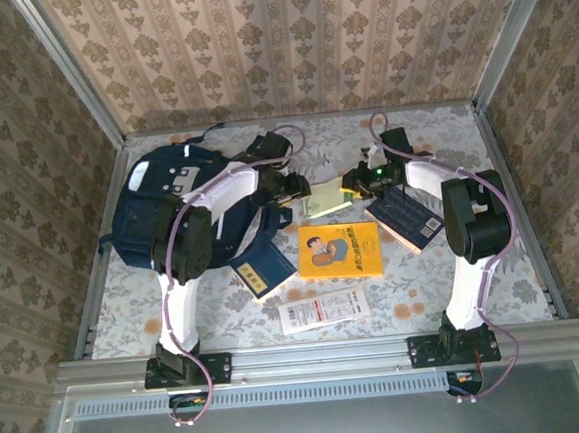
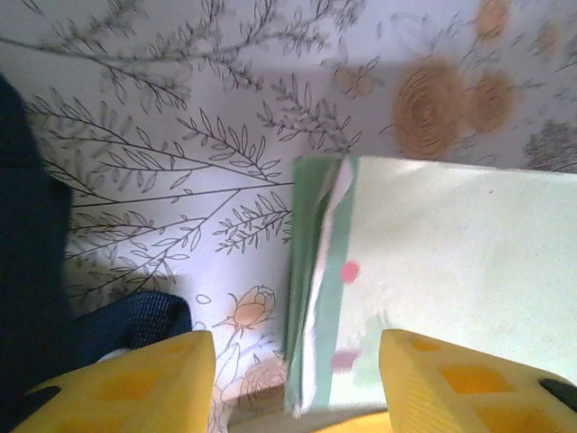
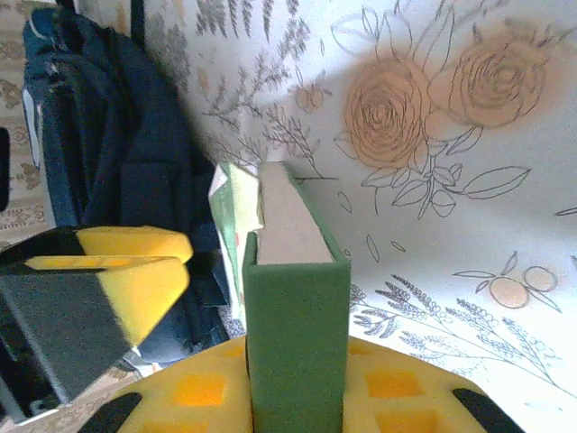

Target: Pack the student bag

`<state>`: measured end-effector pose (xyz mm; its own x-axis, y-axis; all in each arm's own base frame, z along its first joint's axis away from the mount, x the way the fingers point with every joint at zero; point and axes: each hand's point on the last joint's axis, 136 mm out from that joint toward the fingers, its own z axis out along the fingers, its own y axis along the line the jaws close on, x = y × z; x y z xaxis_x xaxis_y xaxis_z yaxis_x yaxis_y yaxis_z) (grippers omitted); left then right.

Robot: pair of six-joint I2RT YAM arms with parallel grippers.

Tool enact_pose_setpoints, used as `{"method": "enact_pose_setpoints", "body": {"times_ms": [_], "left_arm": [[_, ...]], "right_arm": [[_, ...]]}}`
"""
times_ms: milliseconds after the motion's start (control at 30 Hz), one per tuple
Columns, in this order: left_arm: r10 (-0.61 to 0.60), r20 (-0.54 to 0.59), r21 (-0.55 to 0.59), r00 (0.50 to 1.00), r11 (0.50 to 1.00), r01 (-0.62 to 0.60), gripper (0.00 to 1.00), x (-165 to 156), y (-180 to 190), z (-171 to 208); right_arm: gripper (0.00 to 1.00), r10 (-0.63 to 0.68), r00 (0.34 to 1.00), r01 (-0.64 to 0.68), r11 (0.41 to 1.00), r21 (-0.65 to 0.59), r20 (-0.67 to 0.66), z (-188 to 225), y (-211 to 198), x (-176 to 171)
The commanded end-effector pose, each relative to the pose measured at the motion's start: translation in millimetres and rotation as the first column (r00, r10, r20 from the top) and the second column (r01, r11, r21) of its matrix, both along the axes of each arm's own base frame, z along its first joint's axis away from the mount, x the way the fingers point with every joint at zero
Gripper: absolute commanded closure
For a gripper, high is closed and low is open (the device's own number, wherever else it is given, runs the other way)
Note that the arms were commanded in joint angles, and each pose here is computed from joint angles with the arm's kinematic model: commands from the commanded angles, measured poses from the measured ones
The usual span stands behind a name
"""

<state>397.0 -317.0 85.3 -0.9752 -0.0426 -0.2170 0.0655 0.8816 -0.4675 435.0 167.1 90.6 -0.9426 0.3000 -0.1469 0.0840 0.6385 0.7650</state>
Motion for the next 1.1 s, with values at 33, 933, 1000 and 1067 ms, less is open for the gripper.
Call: {"method": "enact_pose_setpoints", "body": {"times_ms": [33, 933, 1000, 1067], "left_arm": [[0.004, 0.083, -0.063, 0.997, 0.998, 0.001, 0.46, 0.0, 9.3, 64.4], [-0.058, 0.221, -0.578, 0.974, 0.796, 0.178, 0.24, -98.3, 17.9, 161.1], [-0.041, 0.200, -0.596, 0.979, 0.788, 0.155, 0.24, -99.0, 20.6, 156.8], [-0.024, 0.189, -0.630, 0.982, 0.764, 0.140, 0.24, -99.1, 22.4, 158.5]], "right_arm": [[0.89, -0.074, 0.993, 0.078, 0.996, -0.040, 0.091, 36.0, -12.3, -0.4], [1.00, -0.086, 0.904, -0.098, 0.911, 0.399, 0.419, 213.0, 63.1, -97.4], [1.00, -0.091, 0.898, -0.105, 0.906, 0.409, 0.432, 220.9, 62.1, -102.3], [1.00, -0.090, 0.897, -0.113, 0.900, 0.420, 0.433, 226.1, 61.6, -106.7]]}}
